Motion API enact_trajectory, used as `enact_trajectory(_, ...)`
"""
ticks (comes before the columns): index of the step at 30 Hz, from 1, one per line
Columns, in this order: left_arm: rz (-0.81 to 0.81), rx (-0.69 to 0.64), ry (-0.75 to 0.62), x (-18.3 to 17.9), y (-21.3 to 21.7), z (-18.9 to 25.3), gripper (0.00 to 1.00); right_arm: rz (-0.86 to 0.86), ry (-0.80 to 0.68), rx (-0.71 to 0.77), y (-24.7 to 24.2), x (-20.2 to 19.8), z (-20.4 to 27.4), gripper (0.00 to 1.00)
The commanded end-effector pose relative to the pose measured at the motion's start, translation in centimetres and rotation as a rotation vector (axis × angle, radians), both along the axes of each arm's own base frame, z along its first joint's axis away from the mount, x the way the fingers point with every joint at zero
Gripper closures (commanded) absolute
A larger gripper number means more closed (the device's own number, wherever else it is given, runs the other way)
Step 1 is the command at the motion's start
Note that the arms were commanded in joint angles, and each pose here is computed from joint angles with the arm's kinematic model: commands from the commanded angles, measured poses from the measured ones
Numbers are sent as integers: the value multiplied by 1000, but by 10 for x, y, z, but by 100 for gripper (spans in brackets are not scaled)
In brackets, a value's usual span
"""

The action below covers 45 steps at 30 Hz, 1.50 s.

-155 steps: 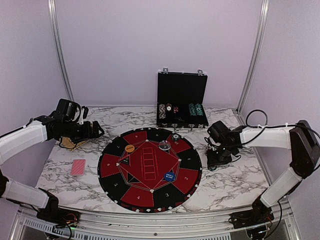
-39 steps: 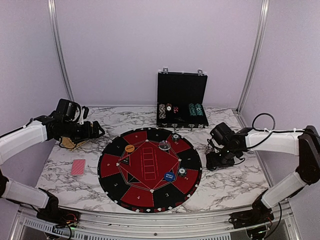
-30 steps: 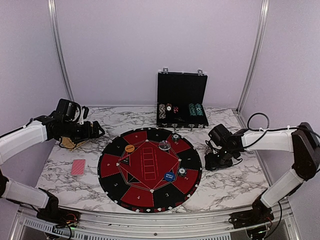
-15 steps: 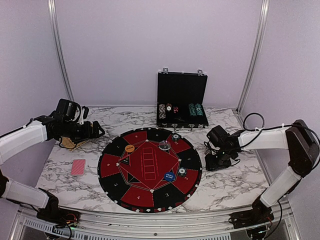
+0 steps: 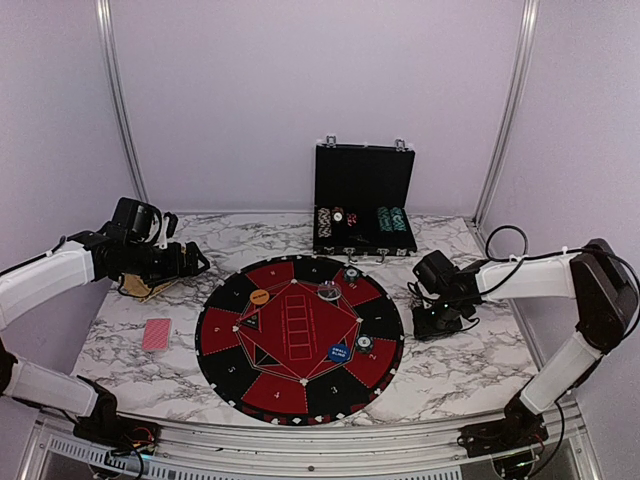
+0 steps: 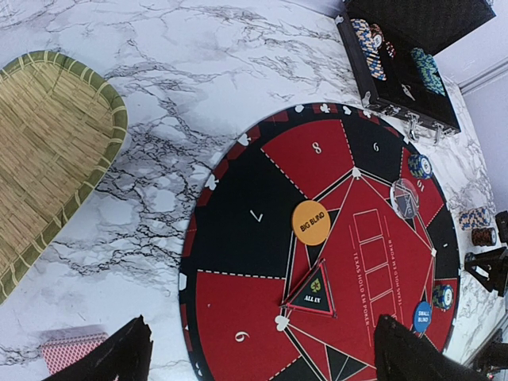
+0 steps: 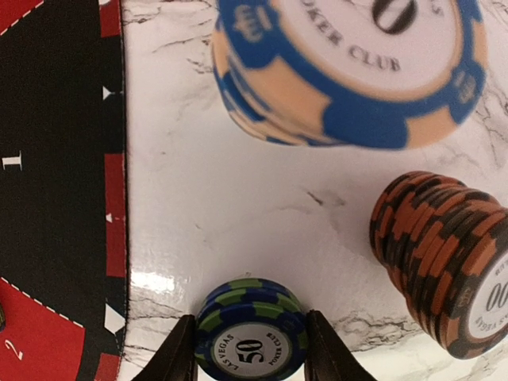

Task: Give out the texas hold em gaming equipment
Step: Pick up the pile of poker chips from the center of the board, then place the poker chips pile on the poker table mat.

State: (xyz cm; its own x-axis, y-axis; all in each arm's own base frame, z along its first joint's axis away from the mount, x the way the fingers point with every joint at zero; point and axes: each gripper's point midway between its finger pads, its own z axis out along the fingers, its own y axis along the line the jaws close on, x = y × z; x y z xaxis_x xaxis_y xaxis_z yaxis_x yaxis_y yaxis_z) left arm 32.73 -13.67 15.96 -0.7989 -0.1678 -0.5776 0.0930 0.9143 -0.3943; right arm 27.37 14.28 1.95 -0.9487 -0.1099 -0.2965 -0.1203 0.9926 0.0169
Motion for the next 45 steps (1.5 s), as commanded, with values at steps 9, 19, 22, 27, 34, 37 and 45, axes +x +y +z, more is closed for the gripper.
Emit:
enact_trajectory(9,1,-7,-16,3,1,4,1,5,-24,-10,5,6,23,75)
enact_trajectory(19,-2,-12,-18,2,0,5,1,44,-60,-24,24,11,50,76)
enact_trajectory(22,-3,-13,-18,2,0,5,1,71,-63,-36,36,13,54,76)
enact_trajectory(27,-9,-18,-20,1,-1,6,1,122,-69,-40,60,20,60,76)
enact_trajectory(34,-13,-24,-24,1,-2,8,1,215,-78,-45,106,33,62,76)
enact_trajectory(37,-14,-27,-22,0,-2,8,1,256,-86,-46,128,39,63,77)
enact_trajectory(45,-18,-31,-19,0,-4,8,1,346,-99,-43,180,53,61,77)
